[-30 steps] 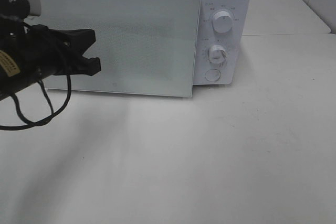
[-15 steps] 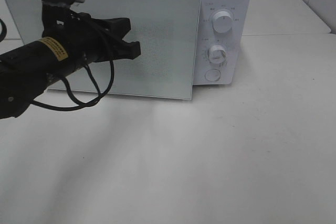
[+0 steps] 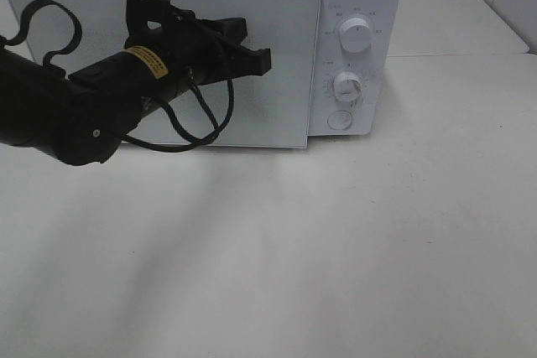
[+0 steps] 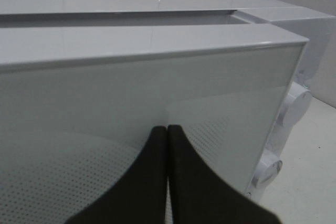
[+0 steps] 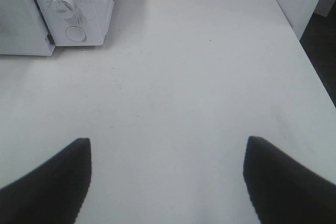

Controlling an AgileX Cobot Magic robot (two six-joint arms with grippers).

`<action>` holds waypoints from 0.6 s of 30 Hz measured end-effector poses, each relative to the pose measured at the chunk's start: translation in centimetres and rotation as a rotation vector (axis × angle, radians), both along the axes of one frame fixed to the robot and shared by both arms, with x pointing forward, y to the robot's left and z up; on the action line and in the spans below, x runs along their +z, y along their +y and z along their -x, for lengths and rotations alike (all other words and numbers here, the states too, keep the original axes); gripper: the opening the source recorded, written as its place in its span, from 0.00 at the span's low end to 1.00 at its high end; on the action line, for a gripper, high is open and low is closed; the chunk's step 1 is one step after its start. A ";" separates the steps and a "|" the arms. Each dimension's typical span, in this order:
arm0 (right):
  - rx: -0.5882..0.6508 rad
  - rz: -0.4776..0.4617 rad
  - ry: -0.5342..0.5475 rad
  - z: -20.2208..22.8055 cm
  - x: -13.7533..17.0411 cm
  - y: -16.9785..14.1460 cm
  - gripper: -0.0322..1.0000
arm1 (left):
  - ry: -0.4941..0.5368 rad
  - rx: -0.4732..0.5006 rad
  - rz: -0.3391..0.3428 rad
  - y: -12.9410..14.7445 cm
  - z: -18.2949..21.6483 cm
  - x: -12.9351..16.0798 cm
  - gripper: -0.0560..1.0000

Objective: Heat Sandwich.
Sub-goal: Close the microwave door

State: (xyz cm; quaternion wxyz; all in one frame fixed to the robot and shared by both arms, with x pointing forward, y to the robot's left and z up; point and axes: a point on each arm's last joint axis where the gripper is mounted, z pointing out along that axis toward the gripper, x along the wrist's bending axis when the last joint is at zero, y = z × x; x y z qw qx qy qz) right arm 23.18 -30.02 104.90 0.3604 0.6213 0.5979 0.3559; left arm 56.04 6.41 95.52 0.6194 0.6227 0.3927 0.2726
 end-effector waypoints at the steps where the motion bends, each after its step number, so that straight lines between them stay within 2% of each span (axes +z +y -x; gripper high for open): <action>1: 0.000 0.000 0.000 0.0 0.0 0.0 0.78 | -0.005 0.005 -0.001 -0.3 -0.4 -0.1 0.05; 9: 0.000 0.000 0.000 0.0 0.0 0.0 0.78 | -0.019 -0.016 -0.006 -1.8 -1.1 0.0 0.05; 18: 0.000 0.000 0.000 0.0 0.0 0.0 0.78 | -0.035 -0.023 -0.050 -3.0 -2.0 -0.5 0.05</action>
